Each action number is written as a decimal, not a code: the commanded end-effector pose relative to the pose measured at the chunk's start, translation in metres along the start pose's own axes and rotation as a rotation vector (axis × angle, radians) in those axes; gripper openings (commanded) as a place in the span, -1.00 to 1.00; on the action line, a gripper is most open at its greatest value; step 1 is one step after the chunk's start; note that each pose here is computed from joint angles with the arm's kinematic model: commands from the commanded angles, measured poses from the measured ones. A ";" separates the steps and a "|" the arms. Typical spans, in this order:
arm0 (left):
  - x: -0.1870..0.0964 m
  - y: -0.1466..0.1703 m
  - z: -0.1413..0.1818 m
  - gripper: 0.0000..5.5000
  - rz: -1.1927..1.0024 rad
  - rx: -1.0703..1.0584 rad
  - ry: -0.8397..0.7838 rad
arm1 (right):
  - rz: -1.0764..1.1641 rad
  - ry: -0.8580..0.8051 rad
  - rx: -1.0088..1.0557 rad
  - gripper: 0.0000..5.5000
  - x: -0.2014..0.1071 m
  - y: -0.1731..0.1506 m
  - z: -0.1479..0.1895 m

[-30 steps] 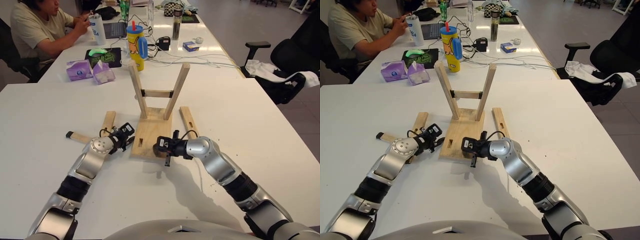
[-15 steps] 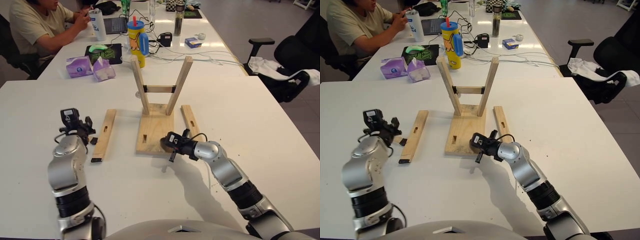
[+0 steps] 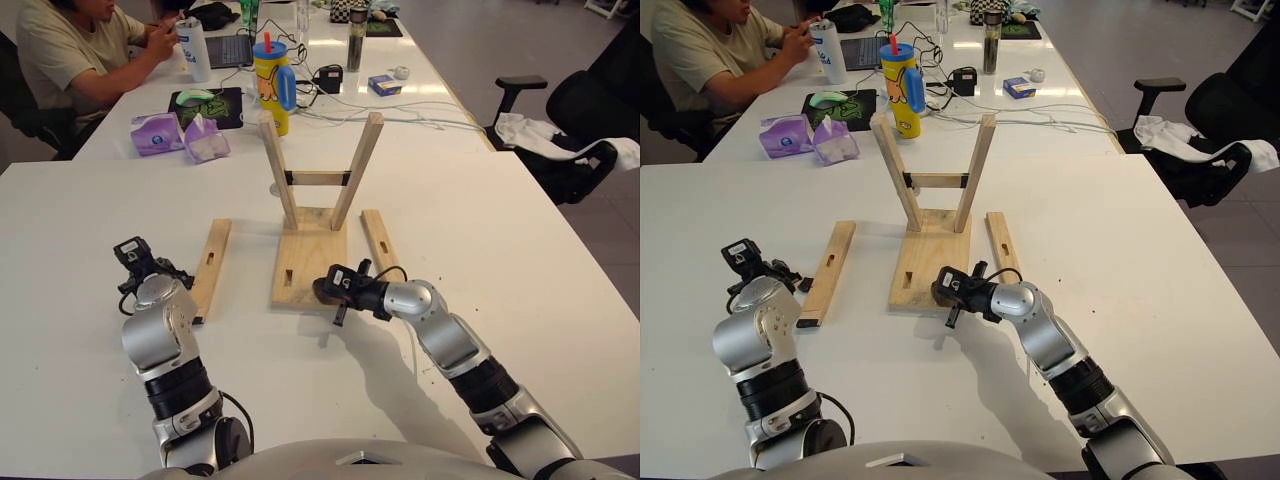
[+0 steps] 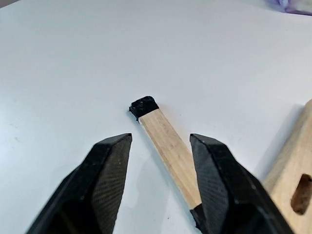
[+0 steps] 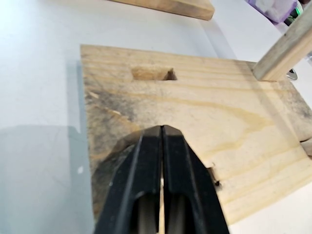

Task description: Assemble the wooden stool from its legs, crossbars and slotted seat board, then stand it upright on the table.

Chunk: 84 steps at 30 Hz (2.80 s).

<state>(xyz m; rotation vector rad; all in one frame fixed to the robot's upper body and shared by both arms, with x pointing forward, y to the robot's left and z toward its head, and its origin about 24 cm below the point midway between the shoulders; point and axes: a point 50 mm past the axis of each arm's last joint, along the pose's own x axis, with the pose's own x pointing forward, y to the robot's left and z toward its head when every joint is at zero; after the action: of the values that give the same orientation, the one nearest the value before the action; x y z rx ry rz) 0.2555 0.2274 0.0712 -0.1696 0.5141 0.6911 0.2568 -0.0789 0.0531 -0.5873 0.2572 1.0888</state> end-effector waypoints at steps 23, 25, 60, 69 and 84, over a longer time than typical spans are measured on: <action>0.010 0.009 -0.026 -0.18 -0.013 0.033 0.215 | 0.032 0.020 0.050 -1.00 0.011 0.014 -0.004; 0.014 0.008 -0.028 -0.18 -0.022 0.046 0.239 | 0.020 0.021 0.060 -1.00 0.010 0.016 -0.004; 0.038 0.076 -0.049 -0.18 -0.190 0.205 0.765 | -0.121 0.009 0.090 -1.00 0.018 0.012 0.018; 0.021 0.061 -0.079 -0.53 -0.324 0.073 0.817 | -0.099 0.034 0.057 -1.00 0.018 0.012 0.016; 0.016 0.012 0.018 -0.53 -0.685 0.437 -0.081 | -0.247 -0.381 0.525 -1.00 -0.010 -0.027 0.060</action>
<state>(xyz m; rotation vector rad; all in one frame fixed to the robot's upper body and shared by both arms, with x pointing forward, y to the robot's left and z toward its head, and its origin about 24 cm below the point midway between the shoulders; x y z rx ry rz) 0.2596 0.2572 0.0545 -0.0322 0.6417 -0.0261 0.2691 -0.0571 0.1026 -0.0776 0.1182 0.8018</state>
